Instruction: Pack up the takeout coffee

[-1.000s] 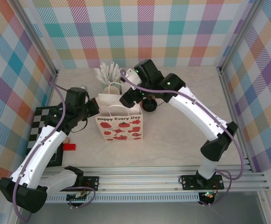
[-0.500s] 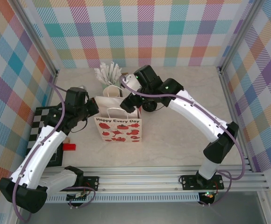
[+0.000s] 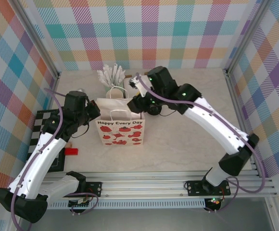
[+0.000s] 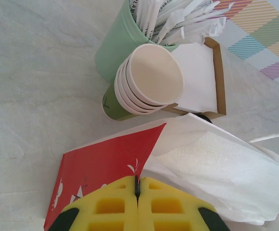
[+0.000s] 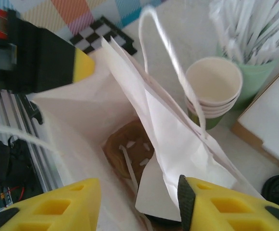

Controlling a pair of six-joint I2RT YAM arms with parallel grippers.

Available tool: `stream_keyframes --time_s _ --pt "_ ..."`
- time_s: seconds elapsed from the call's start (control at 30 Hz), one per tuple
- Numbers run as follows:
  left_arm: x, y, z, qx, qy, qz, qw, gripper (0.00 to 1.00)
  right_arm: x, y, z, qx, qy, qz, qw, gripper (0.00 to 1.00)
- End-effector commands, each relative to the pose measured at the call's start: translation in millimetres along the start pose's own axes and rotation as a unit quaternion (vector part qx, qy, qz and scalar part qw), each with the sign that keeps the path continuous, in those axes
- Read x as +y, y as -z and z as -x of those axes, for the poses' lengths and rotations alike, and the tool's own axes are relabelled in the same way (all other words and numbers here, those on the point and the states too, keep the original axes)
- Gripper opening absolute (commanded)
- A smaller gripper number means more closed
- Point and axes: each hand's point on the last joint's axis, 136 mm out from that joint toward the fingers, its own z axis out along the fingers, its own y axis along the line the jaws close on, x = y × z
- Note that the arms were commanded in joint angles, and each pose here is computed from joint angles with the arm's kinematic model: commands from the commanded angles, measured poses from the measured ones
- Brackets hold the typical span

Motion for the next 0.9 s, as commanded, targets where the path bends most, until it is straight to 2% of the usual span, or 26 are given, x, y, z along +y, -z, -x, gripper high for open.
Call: stream_keyframes --time_s 0.0,0.27,0.53,0.6,0.67,0.77,0.87 --pt "-3 1 1 -0.005 0.009 -0.012 1.000 0.00 -2 -28 -4 0.015 -0.013 0.006 1.000 0.44" --pt "0 -2 -1 0.000 0.015 -0.007 1.000 0.00 0 -69 -10 0.023 0.022 0.003 0.999 0.40" --pt "-3 -10 -5 0.004 0.037 -0.018 0.999 0.00 -18 -81 -13 0.000 0.046 -0.060 0.997 0.14" --pt "-1 -11 -6 0.005 0.039 -0.012 0.999 0.00 -8 -75 -10 -0.008 0.057 -0.037 0.998 0.06" --pt "1 -12 -6 0.003 0.041 -0.005 0.999 0.00 13 -66 -6 -0.014 0.065 0.016 0.998 0.02" --pt "4 -11 -3 -0.006 0.054 0.001 0.999 0.00 40 -52 0 -0.021 0.059 0.081 0.995 0.00" --pt "5 -10 -1 -0.016 0.068 -0.001 0.998 0.00 57 -43 6 -0.025 0.014 0.127 0.991 0.00"
